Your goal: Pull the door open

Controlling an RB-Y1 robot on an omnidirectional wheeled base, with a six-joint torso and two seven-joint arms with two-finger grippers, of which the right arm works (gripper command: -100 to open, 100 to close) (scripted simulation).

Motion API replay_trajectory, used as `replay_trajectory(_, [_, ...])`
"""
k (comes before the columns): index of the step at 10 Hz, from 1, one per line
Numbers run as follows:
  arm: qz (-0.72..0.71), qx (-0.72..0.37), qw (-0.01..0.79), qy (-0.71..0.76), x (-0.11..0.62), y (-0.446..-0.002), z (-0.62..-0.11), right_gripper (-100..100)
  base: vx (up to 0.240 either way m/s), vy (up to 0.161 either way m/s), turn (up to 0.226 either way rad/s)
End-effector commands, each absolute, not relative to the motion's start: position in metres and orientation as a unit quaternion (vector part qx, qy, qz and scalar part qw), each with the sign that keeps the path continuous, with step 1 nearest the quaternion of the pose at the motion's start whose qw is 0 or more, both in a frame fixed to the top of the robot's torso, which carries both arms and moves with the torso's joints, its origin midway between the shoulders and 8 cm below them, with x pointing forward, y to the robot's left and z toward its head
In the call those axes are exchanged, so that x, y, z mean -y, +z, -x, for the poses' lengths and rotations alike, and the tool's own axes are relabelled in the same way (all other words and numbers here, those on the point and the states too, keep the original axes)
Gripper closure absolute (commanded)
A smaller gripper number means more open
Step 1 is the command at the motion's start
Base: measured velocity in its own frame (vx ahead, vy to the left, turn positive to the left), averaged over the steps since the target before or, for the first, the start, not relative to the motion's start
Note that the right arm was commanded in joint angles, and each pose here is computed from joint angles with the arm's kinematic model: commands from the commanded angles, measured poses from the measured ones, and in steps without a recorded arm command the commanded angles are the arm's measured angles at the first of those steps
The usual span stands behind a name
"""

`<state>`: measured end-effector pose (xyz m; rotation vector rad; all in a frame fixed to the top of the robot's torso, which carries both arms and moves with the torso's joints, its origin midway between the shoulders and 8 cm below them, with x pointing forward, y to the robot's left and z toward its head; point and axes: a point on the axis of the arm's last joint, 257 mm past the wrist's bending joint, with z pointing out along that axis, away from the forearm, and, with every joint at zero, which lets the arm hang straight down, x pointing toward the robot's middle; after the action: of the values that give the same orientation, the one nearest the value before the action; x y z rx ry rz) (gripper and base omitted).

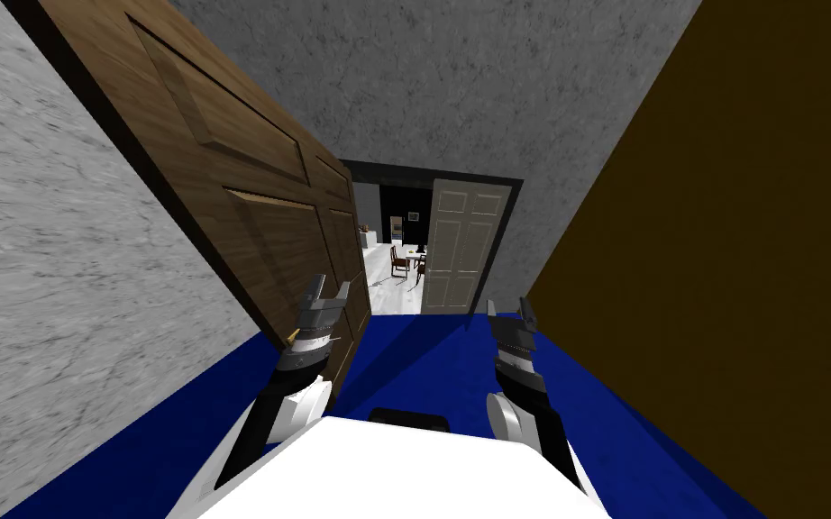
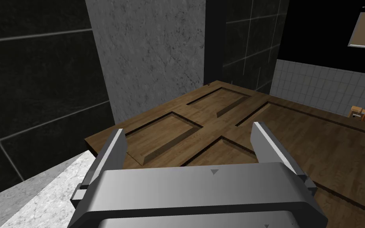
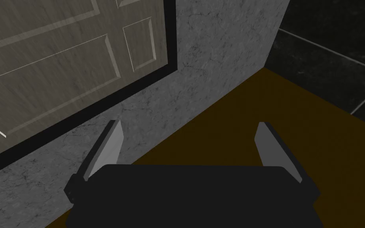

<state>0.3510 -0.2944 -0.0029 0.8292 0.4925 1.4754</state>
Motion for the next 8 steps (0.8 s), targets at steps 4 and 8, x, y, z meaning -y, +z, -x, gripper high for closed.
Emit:
replay_trajectory(4, [-0.371, -0.244, 0.628, 0.639, 0.293, -0.031, -0.366, -100, 0.123, 0.008, 0.044])
replay_trajectory(8, [-0.378, -0.263, 0.622, 0.633, 0.293, -0.053, -0.376, -100, 0.114, 0.011, 0.035])
